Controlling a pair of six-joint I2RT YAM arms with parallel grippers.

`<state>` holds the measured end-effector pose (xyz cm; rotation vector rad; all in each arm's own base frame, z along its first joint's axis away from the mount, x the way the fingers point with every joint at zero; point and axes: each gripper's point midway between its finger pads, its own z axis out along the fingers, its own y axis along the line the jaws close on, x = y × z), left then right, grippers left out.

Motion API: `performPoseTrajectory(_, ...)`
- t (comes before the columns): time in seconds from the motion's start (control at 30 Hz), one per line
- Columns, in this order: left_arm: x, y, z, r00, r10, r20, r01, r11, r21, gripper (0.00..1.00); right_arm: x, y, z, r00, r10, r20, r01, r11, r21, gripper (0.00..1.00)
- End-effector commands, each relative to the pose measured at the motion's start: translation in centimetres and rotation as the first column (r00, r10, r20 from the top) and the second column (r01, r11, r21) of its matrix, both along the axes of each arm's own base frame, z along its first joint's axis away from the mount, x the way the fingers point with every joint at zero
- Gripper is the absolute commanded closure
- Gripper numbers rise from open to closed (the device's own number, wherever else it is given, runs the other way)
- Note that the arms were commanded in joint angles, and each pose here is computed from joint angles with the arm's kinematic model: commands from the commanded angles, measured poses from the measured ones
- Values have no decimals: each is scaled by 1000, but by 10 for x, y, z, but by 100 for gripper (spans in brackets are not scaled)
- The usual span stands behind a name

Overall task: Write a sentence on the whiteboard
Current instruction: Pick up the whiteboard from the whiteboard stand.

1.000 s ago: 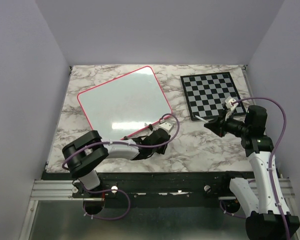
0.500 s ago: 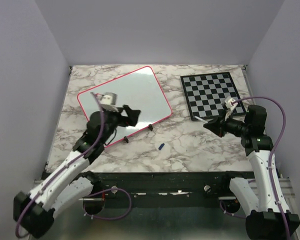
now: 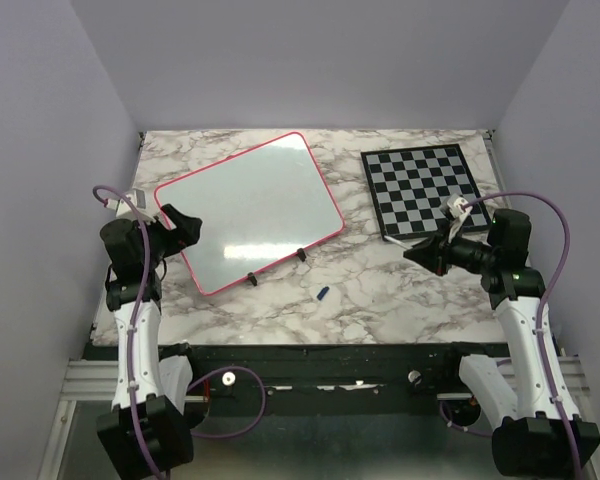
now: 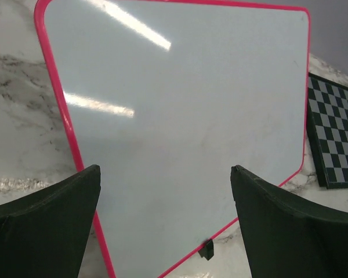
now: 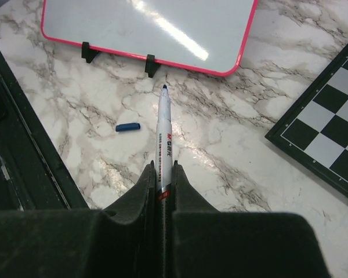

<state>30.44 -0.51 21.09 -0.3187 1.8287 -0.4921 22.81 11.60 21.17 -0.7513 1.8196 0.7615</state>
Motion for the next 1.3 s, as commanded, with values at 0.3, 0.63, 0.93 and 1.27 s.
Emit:
performPoseTrajectory(0.3,14,46,-51,986,83,-146,-81,996,23,1,-17,10,8,996,87,-12,-87,995,49,99)
performPoseTrajectory(0.63,35,29,-52,989,-133,69,138,987,-76,6,-23,14,10,993,116,-11,-116,991,64,100)
performPoseTrajectory(0.93,42,13,-38,932,-275,237,312,940,-136,29,-23,14,10,993,119,-10,-118,991,63,99)
performPoseTrajectory(1.27,49,13,-42,908,-316,276,377,902,-209,42,-23,14,9,993,117,-10,-116,991,60,99)
